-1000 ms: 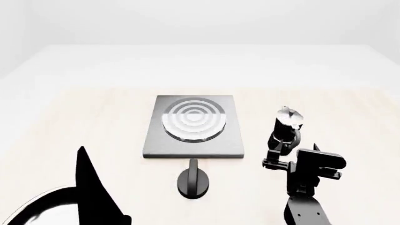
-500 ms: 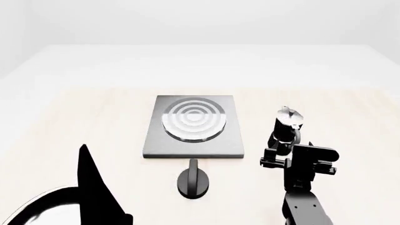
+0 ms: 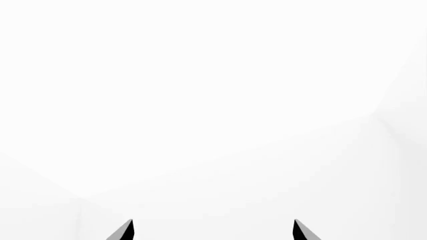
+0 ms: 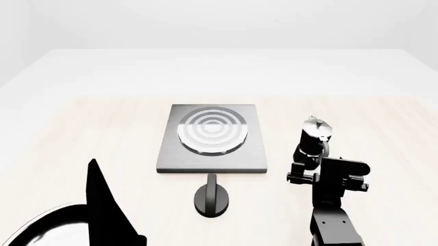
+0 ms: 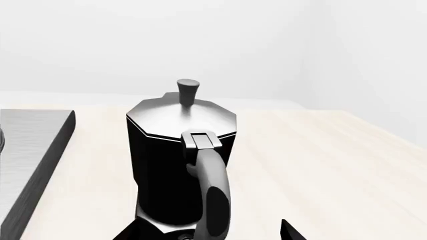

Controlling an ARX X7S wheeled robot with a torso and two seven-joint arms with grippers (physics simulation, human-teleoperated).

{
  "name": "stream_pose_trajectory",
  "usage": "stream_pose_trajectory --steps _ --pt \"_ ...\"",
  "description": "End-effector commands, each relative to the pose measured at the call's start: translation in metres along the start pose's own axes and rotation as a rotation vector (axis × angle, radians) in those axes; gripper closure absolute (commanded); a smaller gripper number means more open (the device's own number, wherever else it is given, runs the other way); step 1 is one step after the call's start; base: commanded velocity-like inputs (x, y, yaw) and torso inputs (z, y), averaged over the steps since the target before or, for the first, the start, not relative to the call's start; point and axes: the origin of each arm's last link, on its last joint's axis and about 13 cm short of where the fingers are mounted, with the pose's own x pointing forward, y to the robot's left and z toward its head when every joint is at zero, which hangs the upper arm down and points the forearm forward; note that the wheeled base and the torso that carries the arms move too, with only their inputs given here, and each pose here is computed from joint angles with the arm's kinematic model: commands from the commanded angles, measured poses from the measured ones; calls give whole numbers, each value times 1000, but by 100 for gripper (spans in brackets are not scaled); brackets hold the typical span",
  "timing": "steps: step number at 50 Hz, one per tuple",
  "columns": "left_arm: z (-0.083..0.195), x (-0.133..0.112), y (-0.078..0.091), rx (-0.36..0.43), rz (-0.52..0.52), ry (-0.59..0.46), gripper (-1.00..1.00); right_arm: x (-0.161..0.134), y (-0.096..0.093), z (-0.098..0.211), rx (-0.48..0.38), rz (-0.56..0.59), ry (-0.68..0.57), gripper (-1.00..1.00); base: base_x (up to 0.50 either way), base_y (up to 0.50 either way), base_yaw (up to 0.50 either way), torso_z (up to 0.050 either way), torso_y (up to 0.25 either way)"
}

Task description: Turn on the stove and put the moka pot on it.

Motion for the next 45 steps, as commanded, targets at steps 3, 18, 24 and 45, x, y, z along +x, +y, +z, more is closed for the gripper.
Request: stream_pose_trajectory --steps 3,18,24,45 --pt "-1 1 -1 -3 -4 4 -100 6 -3 3 -10 -16 15 -100 0 0 0 0 0" --pt "-2 2 -2 -9 -8 9 -100 1 -2 3 12 -8 -52 100 0 0 0 0 0" --pt "-1 1 -1 -10 -7 9 -100 -5 0 17 23 17 -88 100 0 0 0 0 0" --pt "-2 1 -2 -15 -4 15 -100 -6 30 81 -9 113 -277 100 0 0 0 0 1"
